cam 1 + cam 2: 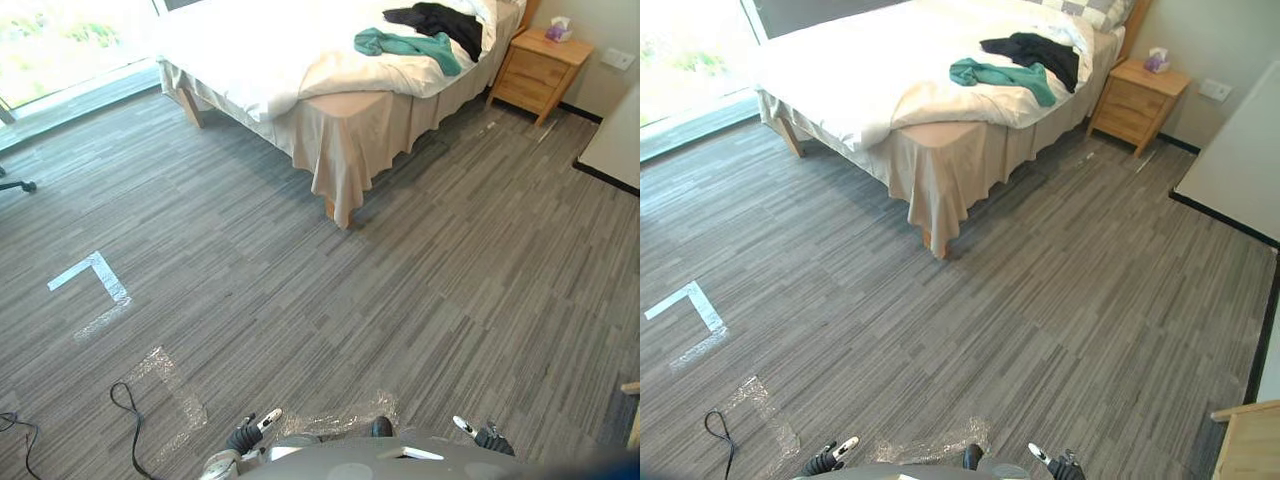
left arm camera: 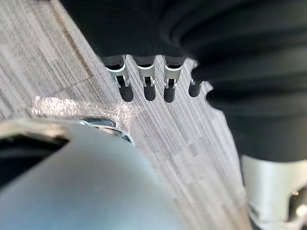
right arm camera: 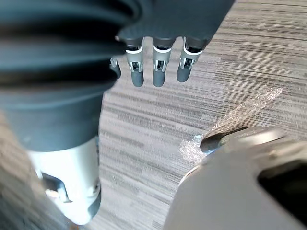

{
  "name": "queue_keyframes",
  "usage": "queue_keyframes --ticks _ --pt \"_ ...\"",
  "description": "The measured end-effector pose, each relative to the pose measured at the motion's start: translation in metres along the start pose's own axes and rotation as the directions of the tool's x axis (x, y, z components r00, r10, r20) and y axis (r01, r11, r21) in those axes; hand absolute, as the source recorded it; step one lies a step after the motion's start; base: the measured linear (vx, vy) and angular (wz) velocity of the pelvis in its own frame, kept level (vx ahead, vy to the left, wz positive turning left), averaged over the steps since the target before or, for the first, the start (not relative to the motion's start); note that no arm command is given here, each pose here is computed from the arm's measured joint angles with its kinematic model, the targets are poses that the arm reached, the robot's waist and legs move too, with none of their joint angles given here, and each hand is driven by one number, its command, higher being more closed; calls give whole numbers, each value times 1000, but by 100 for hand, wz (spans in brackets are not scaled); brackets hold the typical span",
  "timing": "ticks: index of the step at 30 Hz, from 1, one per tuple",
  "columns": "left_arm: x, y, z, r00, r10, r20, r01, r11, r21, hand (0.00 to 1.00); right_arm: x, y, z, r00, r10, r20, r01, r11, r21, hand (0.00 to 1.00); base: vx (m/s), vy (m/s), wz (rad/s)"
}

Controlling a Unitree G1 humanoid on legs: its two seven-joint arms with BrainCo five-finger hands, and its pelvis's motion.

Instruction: Tidy the bed and pick cloth on bed and put in laundry

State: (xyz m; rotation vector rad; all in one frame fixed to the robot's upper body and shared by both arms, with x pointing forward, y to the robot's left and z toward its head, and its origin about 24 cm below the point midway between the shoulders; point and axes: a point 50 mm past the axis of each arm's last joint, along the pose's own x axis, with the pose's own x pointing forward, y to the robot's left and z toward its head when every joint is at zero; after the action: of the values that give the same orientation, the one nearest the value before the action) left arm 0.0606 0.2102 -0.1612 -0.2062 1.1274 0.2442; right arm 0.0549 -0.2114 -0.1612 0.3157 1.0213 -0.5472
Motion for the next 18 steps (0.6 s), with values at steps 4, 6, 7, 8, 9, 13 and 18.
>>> queue_keyframes --ticks 4,6,7,8,9,13,18 --pt "-2 9 -2 1000 17 -3 -17 1000 22 0 -1 3 -2 1000 7 -16 -6 998 61 0 77 -90 -48" --pt "-3 8 -3 1000 10 -2 -10 999 46 0 0 5 -1 1000 16 -15 -14 997 80 0 277 -192 -25" --pt "-3 8 -2 1000 8 0 -8 999 52 0 0 5 -1 1000 17 -19 -15 996 82 0 256 -199 -3" --pt "-2 6 -1 1000 3 6 -3 998 59 0 0 4 0 1000 19 -16 -17 996 85 0 379 -328 2" --pt "0 1 1 1000 -8 13 7 998 62 0 1 3 5 1000 24 -5 -24 996 91 0 402 -352 6" --pt "0 -1 -2 1000 -17 11 15 989 149 0 6 7 17 999 50 15 -51 995 80 0 472 -401 -7" --pt "-3 -8 -11 999 9 41 -13 995 101 0 7 2 22 999 43 29 -44 998 41 0 581 -446 -15"
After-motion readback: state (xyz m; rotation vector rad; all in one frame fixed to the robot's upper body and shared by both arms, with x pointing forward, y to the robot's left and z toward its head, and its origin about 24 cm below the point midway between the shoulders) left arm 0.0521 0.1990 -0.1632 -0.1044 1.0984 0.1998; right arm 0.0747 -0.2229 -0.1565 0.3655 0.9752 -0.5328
